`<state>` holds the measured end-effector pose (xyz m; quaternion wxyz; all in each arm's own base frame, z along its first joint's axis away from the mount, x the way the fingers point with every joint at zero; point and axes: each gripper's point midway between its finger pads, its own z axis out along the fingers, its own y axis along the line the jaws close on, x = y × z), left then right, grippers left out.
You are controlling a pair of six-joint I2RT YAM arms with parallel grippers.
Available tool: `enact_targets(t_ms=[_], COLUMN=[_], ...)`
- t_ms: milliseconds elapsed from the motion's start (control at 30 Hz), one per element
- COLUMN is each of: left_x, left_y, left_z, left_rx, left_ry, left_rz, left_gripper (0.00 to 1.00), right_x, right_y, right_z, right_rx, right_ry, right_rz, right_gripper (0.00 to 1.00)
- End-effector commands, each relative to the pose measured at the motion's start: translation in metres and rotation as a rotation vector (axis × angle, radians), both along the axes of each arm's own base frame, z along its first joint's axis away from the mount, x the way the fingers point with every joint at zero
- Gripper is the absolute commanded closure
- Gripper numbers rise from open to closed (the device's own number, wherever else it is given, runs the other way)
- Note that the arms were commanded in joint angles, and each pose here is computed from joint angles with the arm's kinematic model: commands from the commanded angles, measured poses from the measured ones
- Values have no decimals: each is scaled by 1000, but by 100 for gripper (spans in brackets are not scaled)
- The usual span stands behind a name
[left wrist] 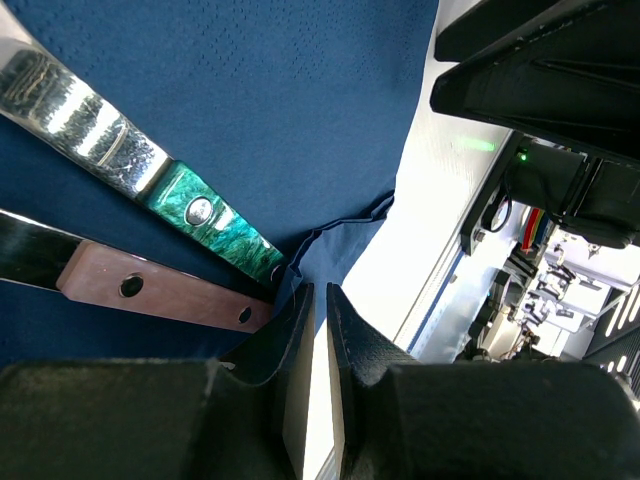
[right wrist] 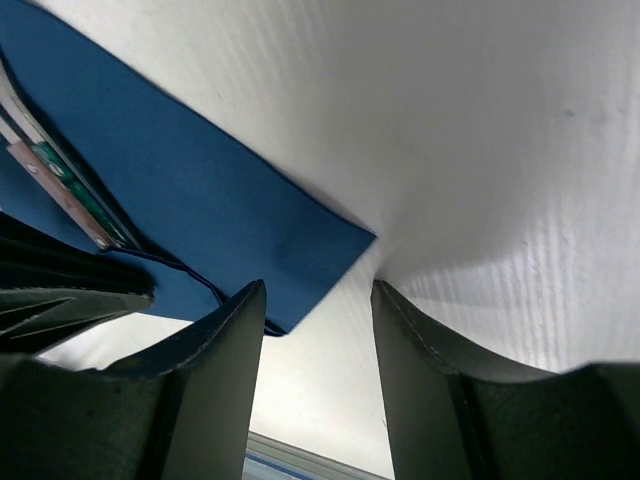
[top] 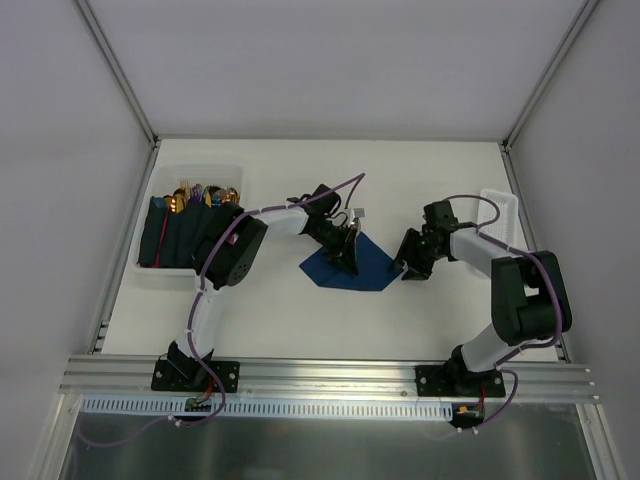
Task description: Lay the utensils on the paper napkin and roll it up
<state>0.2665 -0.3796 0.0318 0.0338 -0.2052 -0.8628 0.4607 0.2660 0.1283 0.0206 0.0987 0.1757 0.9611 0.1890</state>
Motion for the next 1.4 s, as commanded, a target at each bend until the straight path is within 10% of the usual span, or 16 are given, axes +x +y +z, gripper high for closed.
enact_targets(t_ms=[0,800,1367], left_x=[8,10,10], left_y=[6,7,6], left_z=[-15,-14,-13], left_rx=[37,36,34], left_ry=[-15,-17,-15], left_rz=[23,26,28], left_gripper=[89,89,89], right_x=[14,21,-10], right_y=[4,61,53], right_z=[-11,45,-4], right_rx=[15,421,314], right_ry=[-8,-220,-113], right_rz=[15,44,10], right_gripper=[50,51,51])
